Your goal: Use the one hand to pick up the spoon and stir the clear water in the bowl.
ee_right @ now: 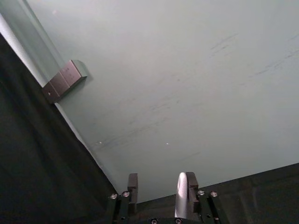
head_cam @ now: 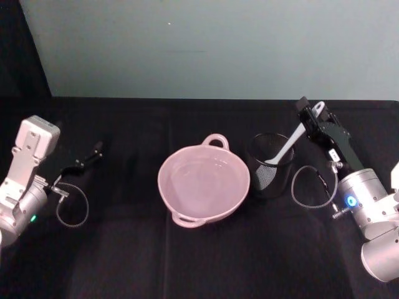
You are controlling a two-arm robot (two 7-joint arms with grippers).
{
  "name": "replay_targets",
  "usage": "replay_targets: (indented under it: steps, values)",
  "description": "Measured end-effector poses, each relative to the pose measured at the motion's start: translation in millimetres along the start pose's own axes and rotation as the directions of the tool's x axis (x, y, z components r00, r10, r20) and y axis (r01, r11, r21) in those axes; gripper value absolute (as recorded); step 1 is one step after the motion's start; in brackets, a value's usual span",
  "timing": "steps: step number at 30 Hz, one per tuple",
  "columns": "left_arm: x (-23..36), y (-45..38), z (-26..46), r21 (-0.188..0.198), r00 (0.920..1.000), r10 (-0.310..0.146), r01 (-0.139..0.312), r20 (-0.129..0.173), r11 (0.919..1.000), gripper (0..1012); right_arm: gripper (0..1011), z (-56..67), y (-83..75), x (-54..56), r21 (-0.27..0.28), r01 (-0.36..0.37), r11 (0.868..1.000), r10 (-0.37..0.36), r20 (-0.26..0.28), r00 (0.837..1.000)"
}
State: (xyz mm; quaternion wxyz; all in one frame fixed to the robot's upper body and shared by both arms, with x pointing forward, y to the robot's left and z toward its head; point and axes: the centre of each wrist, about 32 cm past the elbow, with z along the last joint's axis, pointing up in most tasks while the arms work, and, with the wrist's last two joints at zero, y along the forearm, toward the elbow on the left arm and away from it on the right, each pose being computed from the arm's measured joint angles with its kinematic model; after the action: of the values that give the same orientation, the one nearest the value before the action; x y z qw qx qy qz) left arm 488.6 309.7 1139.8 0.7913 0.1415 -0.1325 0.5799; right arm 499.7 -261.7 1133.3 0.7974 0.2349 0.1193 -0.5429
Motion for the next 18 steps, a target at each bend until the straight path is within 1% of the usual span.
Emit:
replay_targets:
  steps: [1, 2, 5, 6, 7, 9, 11, 13, 14, 16, 18]
  values:
    - [0.0, 0.0, 0.0, 0.000, 1.0000, 0.000, 0.000, 0.000, 1.0000, 1011, 628, -0.1, 0.0, 0.0, 0.000, 0.002, 1.000, -0.002, 0.000, 1.000]
    - [0.0, 0.0, 0.0, 0.000, 1.0000, 0.000, 0.000, 0.000, 1.0000, 1011, 684, -0.4, -0.3, 0.0, -0.002, 0.006, 1.000, -0.006, 0.000, 1.000]
    - [0.0, 0.0, 0.0, 0.000, 1.0000, 0.000, 0.000, 0.000, 1.0000, 1011, 790, -1.0, -2.3, -0.9, -0.012, 0.018, 1.000, -0.018, -0.004, 1.000]
    - [0.0, 0.0, 0.0, 0.000, 1.0000, 0.000, 0.000, 0.000, 1.0000, 1011, 810, -0.5, -2.9, -1.4, -0.015, 0.021, 1.000, -0.021, -0.004, 1.000]
    - [0.0, 0.0, 0.0, 0.000, 1.0000, 0.000, 0.000, 0.000, 1.0000, 1011, 820, 1.0, -4.2, -2.8, -0.020, 0.028, 0.999, -0.028, -0.003, 1.000]
    - [0.0, 0.0, 0.0, 0.000, 1.0000, 0.000, 0.000, 0.000, 1.0000, 1011, 898, 2.8, -5.8, -4.2, -0.024, 0.035, 0.999, -0.035, -0.002, 0.999]
    - [0.0, 0.0, 0.0, 0.000, 1.0000, 0.000, 0.000, 0.000, 1.0000, 1011, 942, 6.5, -9.0, -6.6, -0.026, 0.042, 0.999, -0.042, 0.000, 0.999]
    - [0.0, 0.0, 0.0, 0.000, 1.0000, 0.000, 0.000, 0.000, 1.0000, 1011, 984, 9.0, -11.6, -8.3, -0.025, 0.047, 0.999, -0.047, 0.002, 0.999]
    - [0.0, 0.0, 0.0, 0.000, 1.0000, 0.000, 0.000, 0.000, 1.0000, 1011, 1002, 12.6, -14.5, -10.1, -0.020, 0.054, 0.998, -0.054, 0.006, 0.999]
    - [0.0, 0.0, 0.0, 0.000, 1.0000, 0.000, 0.000, 0.000, 1.0000, 1011, 1003, 16.3, -18.1, -12.5, -0.016, 0.058, 0.998, -0.058, 0.011, 0.998]
    - [0.0, 0.0, 0.0, 0.000, 1.0000, 0.000, 0.000, 0.000, 1.0000, 1011, 1003, 23.7, -22.7, -15.6, -0.004, 0.063, 0.998, -0.063, 0.023, 0.998]
